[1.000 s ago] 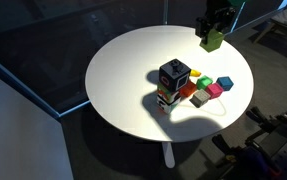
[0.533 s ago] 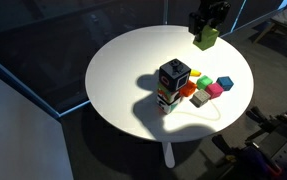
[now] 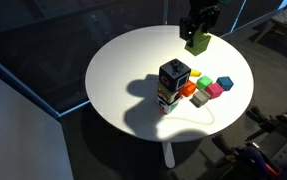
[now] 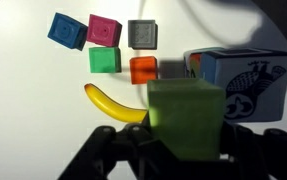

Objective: Pick up the lime green block and put it on the block with the number four on it

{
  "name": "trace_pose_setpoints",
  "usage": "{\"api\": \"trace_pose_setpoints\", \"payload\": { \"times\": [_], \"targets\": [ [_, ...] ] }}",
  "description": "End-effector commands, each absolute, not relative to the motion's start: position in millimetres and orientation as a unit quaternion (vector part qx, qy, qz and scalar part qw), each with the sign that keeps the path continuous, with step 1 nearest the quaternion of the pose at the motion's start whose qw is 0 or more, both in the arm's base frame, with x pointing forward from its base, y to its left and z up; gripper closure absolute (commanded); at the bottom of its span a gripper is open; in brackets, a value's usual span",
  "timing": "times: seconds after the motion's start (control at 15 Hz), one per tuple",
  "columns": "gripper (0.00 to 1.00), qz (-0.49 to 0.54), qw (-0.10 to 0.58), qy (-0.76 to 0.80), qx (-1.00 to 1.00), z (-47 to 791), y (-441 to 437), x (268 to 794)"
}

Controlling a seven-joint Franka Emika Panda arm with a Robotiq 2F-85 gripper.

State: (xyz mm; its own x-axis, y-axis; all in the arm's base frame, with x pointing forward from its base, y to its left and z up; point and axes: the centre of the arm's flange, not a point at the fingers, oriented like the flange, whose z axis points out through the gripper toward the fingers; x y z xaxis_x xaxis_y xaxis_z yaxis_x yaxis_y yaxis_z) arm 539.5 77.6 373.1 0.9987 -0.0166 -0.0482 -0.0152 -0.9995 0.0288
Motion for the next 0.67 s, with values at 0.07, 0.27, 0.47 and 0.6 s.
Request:
{"api": "trace_pose_setpoints", "payload": {
  "times": [0.07,0.27,0.47,0.6],
  "targets": [
    [0.76,-0.032,0.009,0.005,0.999,379.1,96.1,531.4],
    [0.76,-0.035,0.01,0.014,0.999,378.6,104.8,527.2],
    [0.76,-0.042,0.004,0.023,0.999,376.0,111.6,523.7],
    [0.76,-0.045,-0.002,0.027,0.999,374.1,117.0,521.1]
  ]
}}
